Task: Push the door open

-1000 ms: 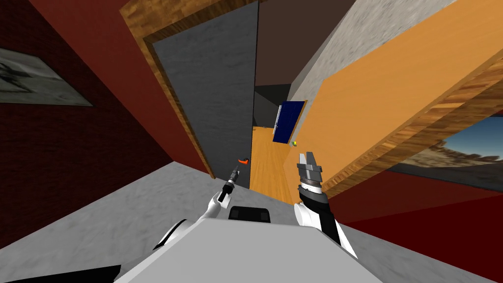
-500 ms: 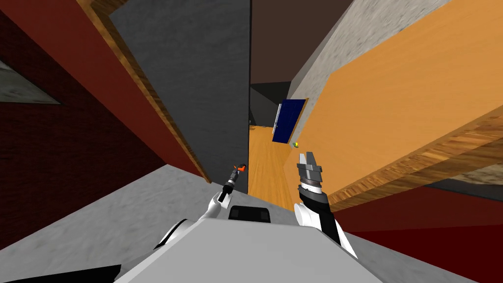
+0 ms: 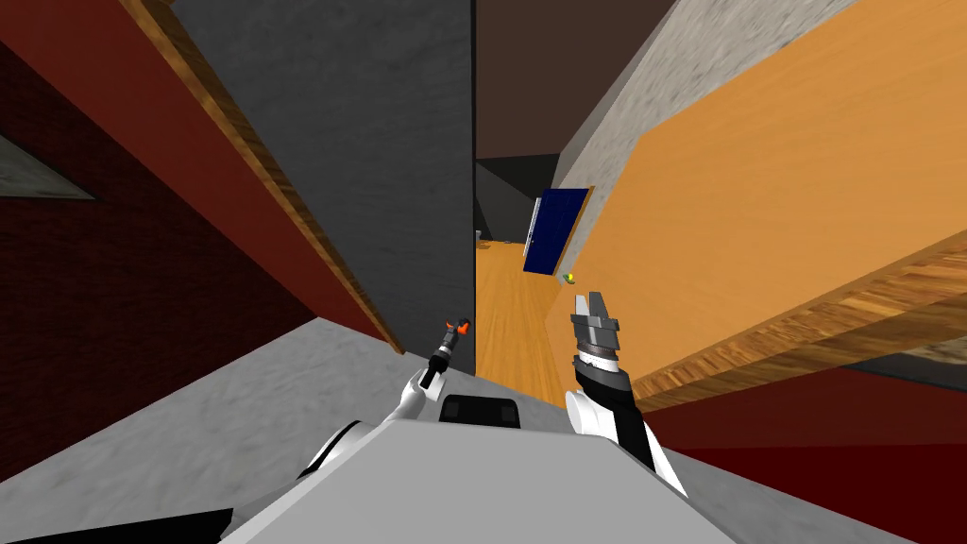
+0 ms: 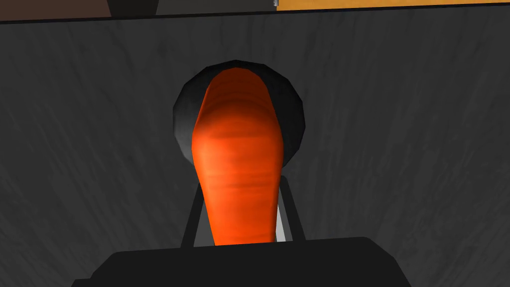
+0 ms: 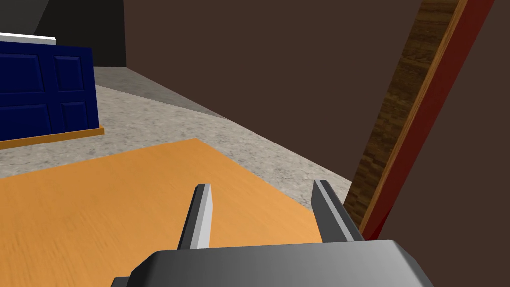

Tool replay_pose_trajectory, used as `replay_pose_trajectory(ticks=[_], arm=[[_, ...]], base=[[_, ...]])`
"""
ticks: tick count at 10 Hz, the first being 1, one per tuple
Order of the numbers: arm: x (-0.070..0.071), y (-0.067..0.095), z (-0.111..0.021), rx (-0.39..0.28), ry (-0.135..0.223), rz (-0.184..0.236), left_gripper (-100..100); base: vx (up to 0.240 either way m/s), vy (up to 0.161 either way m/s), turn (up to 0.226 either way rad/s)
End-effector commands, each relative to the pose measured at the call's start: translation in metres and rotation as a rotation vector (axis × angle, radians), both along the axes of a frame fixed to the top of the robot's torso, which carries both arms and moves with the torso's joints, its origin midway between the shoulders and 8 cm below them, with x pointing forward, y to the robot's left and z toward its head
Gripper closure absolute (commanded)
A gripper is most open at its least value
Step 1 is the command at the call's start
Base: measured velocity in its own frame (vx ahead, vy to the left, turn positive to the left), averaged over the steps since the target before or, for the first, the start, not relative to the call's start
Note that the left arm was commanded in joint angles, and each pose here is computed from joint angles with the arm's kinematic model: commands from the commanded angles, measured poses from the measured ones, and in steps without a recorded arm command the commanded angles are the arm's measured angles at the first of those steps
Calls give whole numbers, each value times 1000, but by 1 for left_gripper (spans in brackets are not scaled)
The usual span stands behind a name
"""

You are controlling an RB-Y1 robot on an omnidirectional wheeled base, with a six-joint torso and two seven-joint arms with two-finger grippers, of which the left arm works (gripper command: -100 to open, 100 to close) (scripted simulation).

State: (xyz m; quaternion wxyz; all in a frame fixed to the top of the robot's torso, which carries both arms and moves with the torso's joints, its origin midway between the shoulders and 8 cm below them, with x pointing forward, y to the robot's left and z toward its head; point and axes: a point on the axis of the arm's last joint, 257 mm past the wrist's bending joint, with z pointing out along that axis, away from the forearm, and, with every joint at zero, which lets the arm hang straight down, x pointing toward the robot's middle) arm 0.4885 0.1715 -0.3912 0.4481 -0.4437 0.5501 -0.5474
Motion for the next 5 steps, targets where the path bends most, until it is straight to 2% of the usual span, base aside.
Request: replay_pose_trajectory(ticks=[1, 3, 5], arm=[[0, 0, 0, -1, 0, 0, 100], [0, 0, 0, -1, 0, 0, 100], [1, 17, -1, 11, 1, 29, 100]], base=[[-15, 5, -3], [0, 0, 0], [126, -61, 31]])
